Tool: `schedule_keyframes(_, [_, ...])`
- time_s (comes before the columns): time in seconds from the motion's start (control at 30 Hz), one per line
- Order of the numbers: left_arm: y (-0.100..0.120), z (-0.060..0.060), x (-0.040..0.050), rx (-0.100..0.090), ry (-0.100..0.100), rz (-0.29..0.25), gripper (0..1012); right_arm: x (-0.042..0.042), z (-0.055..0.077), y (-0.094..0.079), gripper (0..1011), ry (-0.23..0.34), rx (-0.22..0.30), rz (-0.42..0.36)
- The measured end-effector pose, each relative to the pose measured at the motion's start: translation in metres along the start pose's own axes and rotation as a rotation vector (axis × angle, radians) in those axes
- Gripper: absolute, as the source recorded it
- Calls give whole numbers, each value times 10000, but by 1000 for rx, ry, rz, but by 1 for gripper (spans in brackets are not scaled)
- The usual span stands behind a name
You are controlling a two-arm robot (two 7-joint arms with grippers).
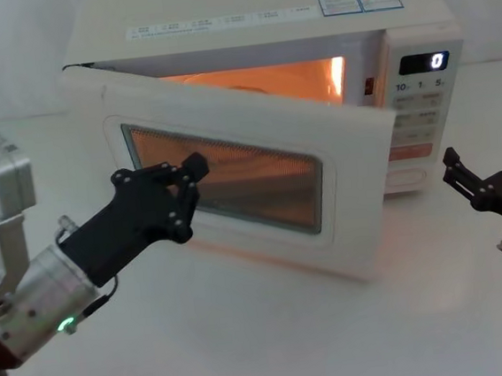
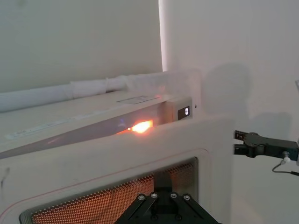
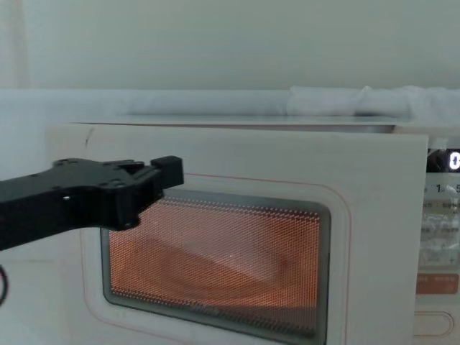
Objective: Press the button to open the microwave door with one hand; close the microwave door with the other hand.
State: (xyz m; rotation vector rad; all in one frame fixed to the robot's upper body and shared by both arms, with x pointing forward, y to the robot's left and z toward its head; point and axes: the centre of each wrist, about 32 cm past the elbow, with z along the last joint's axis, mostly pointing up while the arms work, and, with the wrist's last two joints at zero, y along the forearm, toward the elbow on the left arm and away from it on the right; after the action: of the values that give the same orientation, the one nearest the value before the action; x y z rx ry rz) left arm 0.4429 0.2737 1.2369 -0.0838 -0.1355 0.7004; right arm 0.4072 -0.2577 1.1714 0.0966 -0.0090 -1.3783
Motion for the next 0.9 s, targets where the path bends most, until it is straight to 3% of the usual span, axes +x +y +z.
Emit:
schedule_keyframes(0.2, [-160, -8, -49, 4, 35, 9, 0, 0, 0, 0, 1000, 0, 0, 0])
schedule_keyframes(0.37, [-284, 3, -112, 3, 32, 14, 0, 0, 0, 0, 1000, 0, 0, 0])
schedule_keyframes(0.43, [-351, 10, -146, 3, 32, 1, 0, 0, 0, 0, 1000, 0, 0, 0])
schedule_keyframes(0.67, [-624, 46, -192, 24, 60, -74, 0, 0, 0, 0, 1000, 0, 0, 0])
schedule_keyframes(0.9, [-870, 80, -167, 31, 51, -128, 0, 0, 0, 0, 1000, 0, 0, 0])
